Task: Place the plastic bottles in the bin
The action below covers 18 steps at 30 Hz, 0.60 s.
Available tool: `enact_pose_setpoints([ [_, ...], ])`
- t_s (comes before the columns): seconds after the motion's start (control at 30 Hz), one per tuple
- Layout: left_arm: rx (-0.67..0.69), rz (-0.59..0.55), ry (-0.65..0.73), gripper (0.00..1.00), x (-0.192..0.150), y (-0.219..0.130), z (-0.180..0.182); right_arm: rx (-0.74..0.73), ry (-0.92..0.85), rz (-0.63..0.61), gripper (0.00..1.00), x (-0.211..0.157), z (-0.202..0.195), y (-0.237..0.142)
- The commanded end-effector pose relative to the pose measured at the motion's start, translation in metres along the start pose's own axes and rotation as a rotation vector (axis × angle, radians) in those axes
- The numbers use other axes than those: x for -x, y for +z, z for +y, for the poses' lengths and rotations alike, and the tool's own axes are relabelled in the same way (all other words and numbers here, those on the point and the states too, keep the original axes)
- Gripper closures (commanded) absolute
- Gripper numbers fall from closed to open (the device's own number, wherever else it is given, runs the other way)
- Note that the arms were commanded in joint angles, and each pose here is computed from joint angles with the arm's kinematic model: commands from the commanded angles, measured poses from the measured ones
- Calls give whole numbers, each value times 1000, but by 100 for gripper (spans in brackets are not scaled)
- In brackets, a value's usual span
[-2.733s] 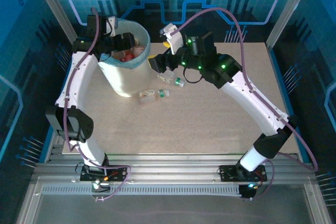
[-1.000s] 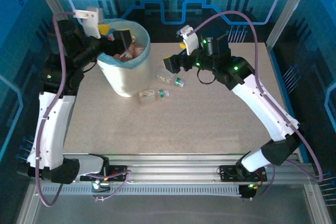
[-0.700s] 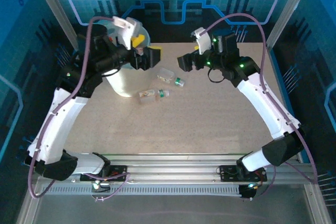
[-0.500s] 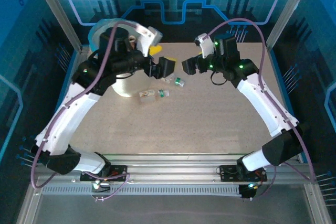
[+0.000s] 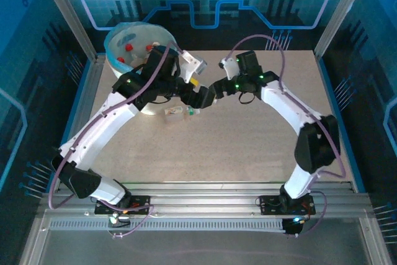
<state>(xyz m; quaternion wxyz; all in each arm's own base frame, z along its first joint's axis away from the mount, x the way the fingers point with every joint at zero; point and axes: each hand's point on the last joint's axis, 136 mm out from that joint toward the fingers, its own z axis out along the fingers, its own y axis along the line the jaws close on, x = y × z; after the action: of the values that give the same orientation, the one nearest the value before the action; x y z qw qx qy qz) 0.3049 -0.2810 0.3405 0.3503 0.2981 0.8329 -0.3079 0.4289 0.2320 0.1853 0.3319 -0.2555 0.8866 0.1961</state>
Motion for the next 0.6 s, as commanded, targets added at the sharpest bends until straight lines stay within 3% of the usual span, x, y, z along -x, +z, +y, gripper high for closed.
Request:
enact_pose_setpoints([
  [0.0,28,-10,54,4,0,-10,0,-1,-43,3,7,9,-12,25],
  [0.27,129,31,129,2,-6,-11,22,-22,-65,137,12,-6,-47,92],
  [0.57,187,-6,81,1,-10,-28,43,82,-77,256,17,-39,-42,124],
])
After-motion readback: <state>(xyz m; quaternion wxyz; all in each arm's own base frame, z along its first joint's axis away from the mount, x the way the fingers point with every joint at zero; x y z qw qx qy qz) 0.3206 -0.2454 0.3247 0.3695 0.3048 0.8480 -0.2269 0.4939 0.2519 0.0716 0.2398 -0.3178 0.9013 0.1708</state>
